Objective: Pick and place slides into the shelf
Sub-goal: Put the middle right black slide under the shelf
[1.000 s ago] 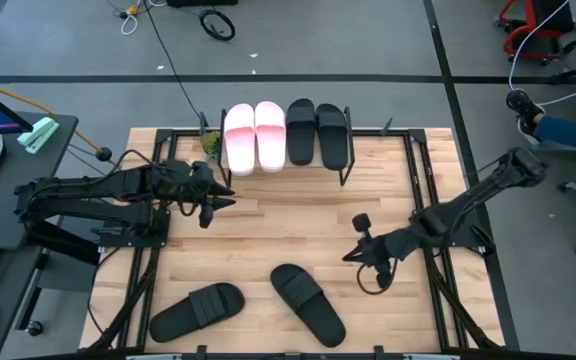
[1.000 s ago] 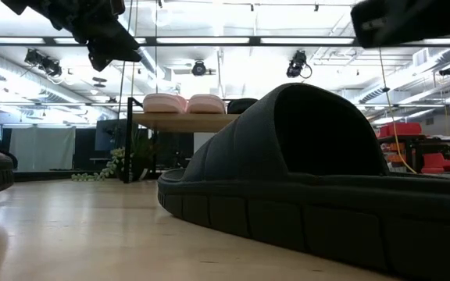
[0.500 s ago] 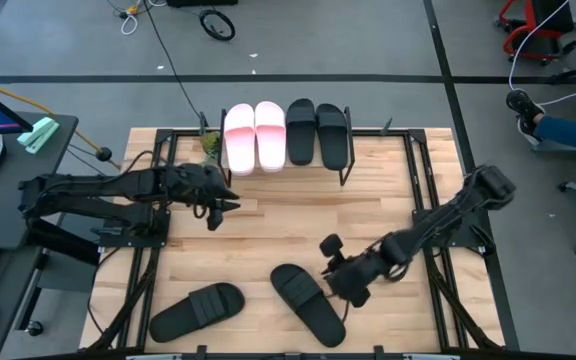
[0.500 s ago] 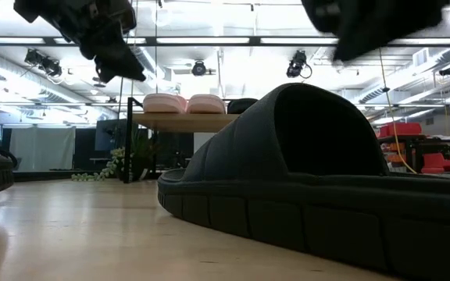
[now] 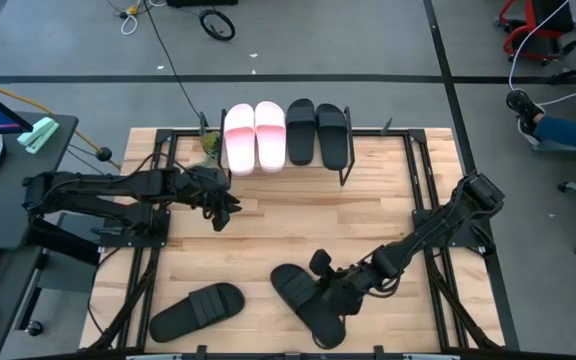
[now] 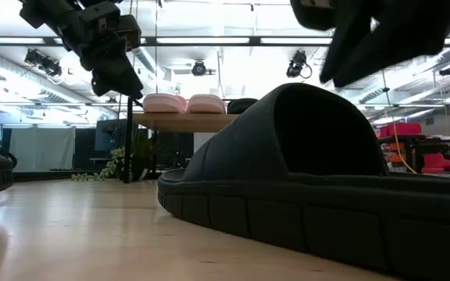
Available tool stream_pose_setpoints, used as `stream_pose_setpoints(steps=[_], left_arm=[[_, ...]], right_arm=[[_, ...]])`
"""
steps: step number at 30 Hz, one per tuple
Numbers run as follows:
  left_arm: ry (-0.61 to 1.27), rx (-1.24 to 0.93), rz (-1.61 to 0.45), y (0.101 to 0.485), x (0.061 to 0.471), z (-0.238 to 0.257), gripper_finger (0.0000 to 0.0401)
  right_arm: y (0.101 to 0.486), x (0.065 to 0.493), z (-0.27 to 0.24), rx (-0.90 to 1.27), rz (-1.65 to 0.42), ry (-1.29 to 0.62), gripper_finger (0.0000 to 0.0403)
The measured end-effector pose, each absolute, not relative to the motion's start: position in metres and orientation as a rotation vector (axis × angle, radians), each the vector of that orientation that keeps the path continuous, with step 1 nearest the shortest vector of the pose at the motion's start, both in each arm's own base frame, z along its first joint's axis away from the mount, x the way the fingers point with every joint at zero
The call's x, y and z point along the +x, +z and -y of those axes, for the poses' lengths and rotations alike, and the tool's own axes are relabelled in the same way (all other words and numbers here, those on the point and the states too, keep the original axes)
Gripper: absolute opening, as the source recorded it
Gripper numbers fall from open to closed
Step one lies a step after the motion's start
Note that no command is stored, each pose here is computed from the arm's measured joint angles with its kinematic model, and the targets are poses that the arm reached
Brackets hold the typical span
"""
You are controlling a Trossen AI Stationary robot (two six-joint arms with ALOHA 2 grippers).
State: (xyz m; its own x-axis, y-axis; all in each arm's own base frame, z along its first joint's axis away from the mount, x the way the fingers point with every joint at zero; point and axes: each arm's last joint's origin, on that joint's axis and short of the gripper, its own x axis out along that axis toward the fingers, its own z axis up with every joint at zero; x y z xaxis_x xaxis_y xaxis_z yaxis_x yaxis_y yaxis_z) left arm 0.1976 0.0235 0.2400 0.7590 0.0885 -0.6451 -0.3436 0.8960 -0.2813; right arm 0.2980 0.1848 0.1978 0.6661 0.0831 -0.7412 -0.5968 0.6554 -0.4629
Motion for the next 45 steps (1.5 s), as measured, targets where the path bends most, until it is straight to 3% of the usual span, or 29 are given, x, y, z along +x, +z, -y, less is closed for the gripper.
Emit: stream_pose_setpoints(steps=[14,27,45], left_arm=[[0.246,-0.408,-0.678,0.240,0.197,-0.023,0.0112],[0.256,-0.434,-0.675,0.240,0.197,-0.023,0.0112],[0.264,-0.458,-0.672,0.240,0.197,-0.023,0.0107]], right_arm=[[0.187,0.298,-0.201,-0.799,-0.810,0.333,0.0110],[0.188,0.291,-0.214,-0.661,-0.798,0.315,0.0167],[0.169,0.291,-0.203,-0.656,-0.728,0.216,0.0162]])
